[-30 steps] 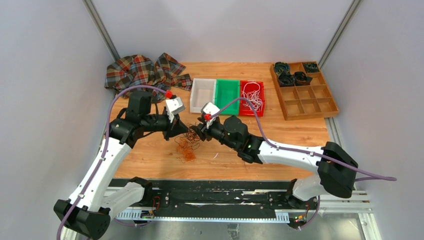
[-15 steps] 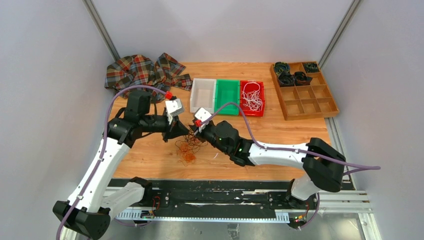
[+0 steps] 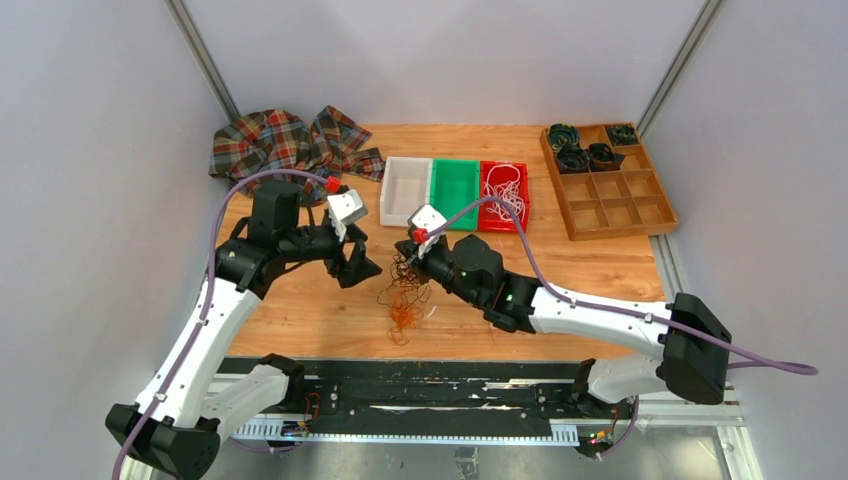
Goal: Untangle the cables
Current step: Untie the cable.
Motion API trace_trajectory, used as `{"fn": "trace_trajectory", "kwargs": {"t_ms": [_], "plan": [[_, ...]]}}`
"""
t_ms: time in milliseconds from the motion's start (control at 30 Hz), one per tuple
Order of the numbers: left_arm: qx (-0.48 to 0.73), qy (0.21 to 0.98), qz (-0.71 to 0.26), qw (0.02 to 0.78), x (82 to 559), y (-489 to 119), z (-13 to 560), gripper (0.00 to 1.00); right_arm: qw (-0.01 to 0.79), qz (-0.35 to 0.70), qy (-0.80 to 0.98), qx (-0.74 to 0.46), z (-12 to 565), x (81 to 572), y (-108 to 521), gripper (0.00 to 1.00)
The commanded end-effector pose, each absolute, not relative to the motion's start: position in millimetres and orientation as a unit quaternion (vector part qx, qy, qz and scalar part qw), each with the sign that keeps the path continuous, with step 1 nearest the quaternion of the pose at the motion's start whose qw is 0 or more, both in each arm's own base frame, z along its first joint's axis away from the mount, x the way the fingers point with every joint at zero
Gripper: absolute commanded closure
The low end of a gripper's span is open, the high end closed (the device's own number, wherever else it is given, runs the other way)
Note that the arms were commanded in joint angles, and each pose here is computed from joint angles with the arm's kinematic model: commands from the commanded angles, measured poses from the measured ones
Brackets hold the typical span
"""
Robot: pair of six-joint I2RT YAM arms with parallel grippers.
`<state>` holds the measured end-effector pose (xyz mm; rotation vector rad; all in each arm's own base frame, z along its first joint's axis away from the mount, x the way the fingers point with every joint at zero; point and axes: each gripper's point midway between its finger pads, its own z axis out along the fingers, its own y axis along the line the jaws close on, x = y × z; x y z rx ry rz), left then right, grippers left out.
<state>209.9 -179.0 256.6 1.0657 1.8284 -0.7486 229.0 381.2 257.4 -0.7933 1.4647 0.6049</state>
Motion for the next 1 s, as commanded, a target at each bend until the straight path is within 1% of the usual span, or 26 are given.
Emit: {"fn": "trace_trajectory", "kwargs": {"t_ms": [0,133,167,233,333,433,600,733,767,867,967], "plan": [[0.440,0.700,-0.370,0.424,190,-196,263,0.17,0.582,0.255,0.703,-0.321,252,231,377,0.99],[0.456,0.677,-0.411,0.405,173,-203,261,0.17,0.561,0.201,0.756,-0.271,250,243,371,0.99],[0.459,0.672,-0.419,0.403,170,-204,261,0.17,0.567,0.179,0.763,-0.256,257,248,369,0.99],[0.464,0.663,-0.430,0.400,164,-206,261,0.17,0.567,0.146,0.771,-0.252,253,251,371,0.99],[0.447,0.678,-0.415,0.410,175,-204,260,0.17,0.570,0.140,0.772,-0.245,254,249,380,0.99],[0.415,0.695,-0.409,0.421,186,-205,259,0.20,0.572,0.143,0.772,-0.239,256,247,389,0.99],[0.373,0.717,-0.378,0.452,209,-200,260,0.32,0.572,0.157,0.767,-0.243,259,241,397,0.99],[0.360,0.725,-0.364,0.462,217,-197,261,0.45,0.568,0.171,0.766,-0.246,257,235,396,0.99],[0.358,0.725,-0.362,0.463,217,-197,263,0.47,0.567,0.173,0.766,-0.247,255,234,395,0.99],[0.364,0.716,-0.377,0.460,212,-199,271,0.49,0.560,0.184,0.767,-0.252,249,229,393,0.99],[0.365,0.712,-0.387,0.459,209,-201,276,0.58,0.553,0.207,0.765,-0.256,244,222,394,0.99]]}}
